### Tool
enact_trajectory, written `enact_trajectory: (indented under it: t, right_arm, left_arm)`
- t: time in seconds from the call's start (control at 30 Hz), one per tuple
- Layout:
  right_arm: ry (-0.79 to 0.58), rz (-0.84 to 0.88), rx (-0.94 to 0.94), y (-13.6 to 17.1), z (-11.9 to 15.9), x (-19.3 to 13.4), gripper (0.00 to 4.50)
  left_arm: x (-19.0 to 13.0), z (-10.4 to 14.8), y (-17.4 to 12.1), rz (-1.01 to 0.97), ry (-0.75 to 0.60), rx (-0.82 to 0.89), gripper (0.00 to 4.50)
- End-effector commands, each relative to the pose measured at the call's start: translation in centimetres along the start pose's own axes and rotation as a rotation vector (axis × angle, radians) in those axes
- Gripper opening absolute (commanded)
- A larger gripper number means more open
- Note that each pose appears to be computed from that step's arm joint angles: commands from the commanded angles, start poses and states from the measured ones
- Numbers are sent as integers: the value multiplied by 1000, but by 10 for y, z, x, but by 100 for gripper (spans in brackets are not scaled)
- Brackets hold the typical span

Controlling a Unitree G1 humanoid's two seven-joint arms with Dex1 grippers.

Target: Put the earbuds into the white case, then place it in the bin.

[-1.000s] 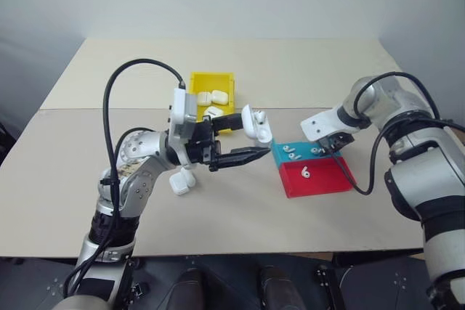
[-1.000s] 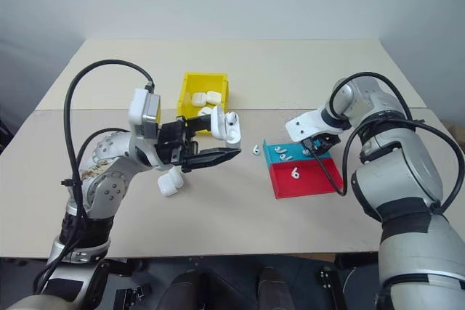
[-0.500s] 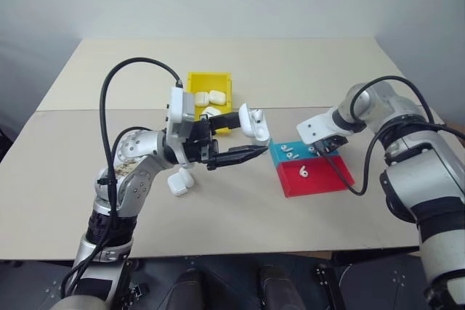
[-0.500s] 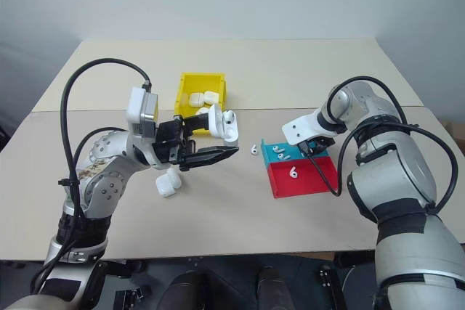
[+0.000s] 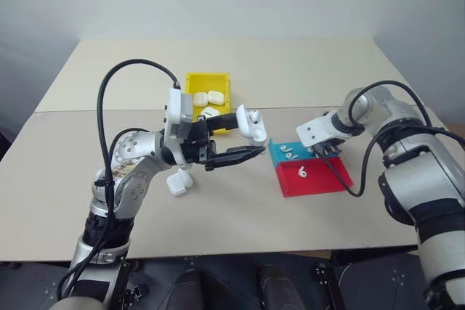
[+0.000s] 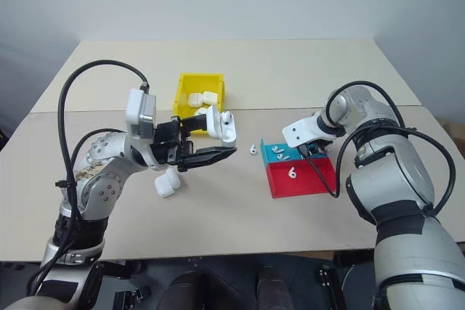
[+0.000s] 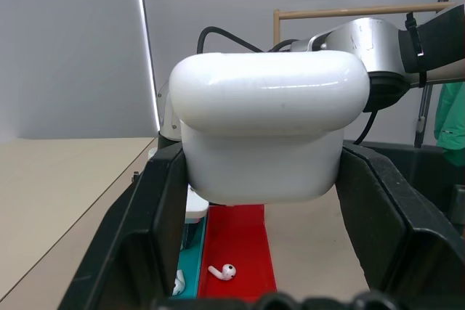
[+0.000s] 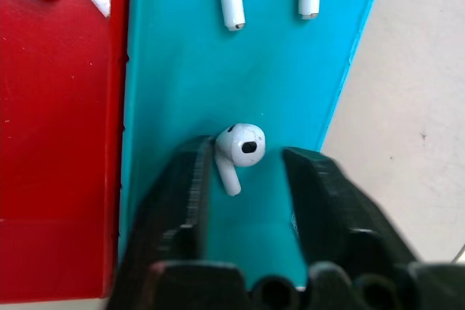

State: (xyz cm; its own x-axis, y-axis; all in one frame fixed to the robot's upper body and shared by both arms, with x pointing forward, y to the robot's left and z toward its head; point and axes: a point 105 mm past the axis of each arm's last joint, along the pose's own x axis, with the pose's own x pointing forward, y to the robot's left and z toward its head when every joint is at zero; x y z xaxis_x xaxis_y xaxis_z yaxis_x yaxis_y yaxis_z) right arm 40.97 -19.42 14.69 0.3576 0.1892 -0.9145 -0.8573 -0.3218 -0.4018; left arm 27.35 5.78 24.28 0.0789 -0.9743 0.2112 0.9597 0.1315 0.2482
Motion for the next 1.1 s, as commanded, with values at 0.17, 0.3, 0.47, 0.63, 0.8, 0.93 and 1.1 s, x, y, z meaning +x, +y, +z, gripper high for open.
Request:
enact_trajectory:
  t: [0.17,0.3,0.47,0.63,0.8,0.93,1.1]
  right_arm:
    - [-2,6,46,2,-3,0,66]
    - [-25,-18,103,-4,-3,-7,66]
    - [-211,-96,173,-23,11,-46,66]
    - [-707,-263,267,-43,45,-118,66]
    - [-1189,-326,413,-5,79,-173,66]
    - [-1429,-339,532,29,115,-188,66]
    - [-1580,-367,614,44,150,-193,66]
  left_arm:
    - [1,14,-5,-21,-29,45,277]
    - [1,14,-5,-25,-30,45,277]
    - [1,15,-2,-36,-31,44,277]
    - [4,16,1,-50,-42,39,277]
    - [5,17,5,-61,-47,36,277]
    - [6,17,12,-76,-46,28,277]
    - [11,16,15,-113,-50,17,277]
